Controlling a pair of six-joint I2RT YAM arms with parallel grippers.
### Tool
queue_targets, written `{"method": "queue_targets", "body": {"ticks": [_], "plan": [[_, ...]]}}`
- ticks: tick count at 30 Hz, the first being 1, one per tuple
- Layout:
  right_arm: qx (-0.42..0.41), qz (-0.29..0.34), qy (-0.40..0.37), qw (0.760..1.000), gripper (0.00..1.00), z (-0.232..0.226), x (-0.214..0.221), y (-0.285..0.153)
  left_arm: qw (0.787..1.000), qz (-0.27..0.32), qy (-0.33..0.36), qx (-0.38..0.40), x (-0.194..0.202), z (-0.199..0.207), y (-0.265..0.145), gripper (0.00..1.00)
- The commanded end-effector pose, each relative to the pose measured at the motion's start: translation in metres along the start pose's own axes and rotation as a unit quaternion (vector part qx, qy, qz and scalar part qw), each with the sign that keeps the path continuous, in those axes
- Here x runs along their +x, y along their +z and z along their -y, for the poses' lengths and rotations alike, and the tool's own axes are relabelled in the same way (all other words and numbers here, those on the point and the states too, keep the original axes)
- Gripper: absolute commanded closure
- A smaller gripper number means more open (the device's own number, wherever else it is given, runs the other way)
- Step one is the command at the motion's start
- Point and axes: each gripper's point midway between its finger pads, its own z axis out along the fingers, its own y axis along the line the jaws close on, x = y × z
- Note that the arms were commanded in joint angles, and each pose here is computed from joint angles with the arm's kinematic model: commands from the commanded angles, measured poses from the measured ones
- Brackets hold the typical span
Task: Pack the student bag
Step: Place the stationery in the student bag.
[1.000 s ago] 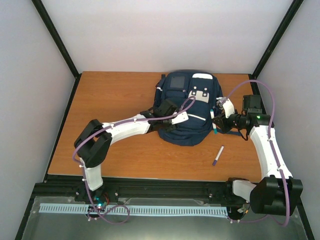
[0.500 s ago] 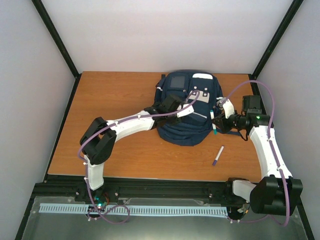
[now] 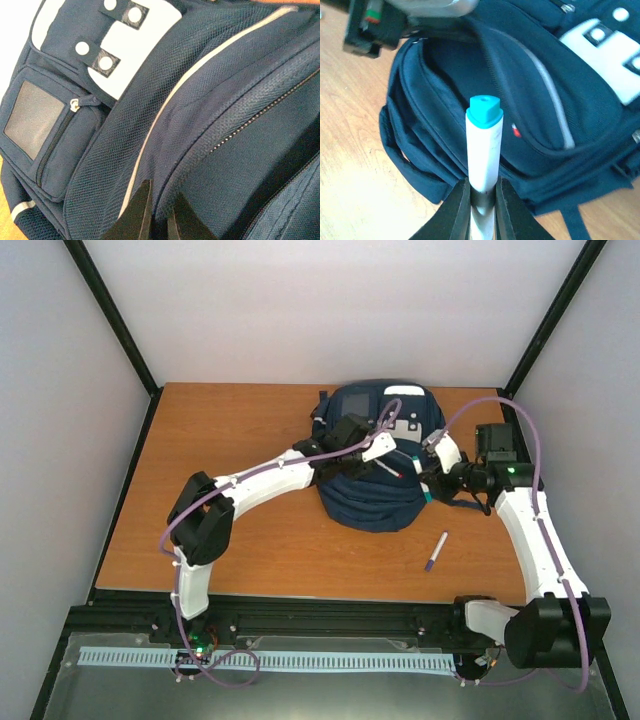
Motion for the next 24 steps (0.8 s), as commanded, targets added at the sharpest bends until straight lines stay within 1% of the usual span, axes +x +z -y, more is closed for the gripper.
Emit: {"method": "queue_targets", "body": {"ticks": [1, 6, 11, 12, 15, 21, 24], "plan": [[-0.02, -0.014, -0.092, 0.995, 0.94, -0.019, -0.013, 0.007, 0.995, 0.067, -0.068, 0.016, -0.063, -0.015, -0.03, 0.99], [-0.001, -0.024, -0.188, 0.982, 0.94, -0.03, -0.024, 0.016, 0.989, 0.09, -0.106, 0.042, -0.082, -0.022, -0.051, 0.99], [0.019, -0.045, -0.27, 0.962, 0.94, -0.036, -0.036, 0.025, 0.985, 0.099, -0.129, 0.049, -0.087, -0.036, -0.061, 0.99], [0.025, -0.05, -0.285, 0.957, 0.94, -0.037, -0.037, 0.027, 0.986, 0.087, -0.134, 0.052, -0.081, -0.037, -0.061, 0.99], [0.046, -0.063, -0.331, 0.94, 0.94, -0.036, -0.042, 0.033, 0.986, 0.08, -0.142, 0.048, -0.079, -0.041, -0.061, 0.99], [0.09, -0.088, -0.415, 0.901, 0.96, -0.03, -0.042, 0.053, 0.978, 0.089, -0.173, 0.07, -0.079, -0.048, -0.066, 0.99], [0.112, -0.089, -0.438, 0.888, 0.95, -0.026, -0.048, 0.062, 0.976, 0.092, -0.182, 0.077, -0.079, -0.051, -0.067, 0.99]]}}
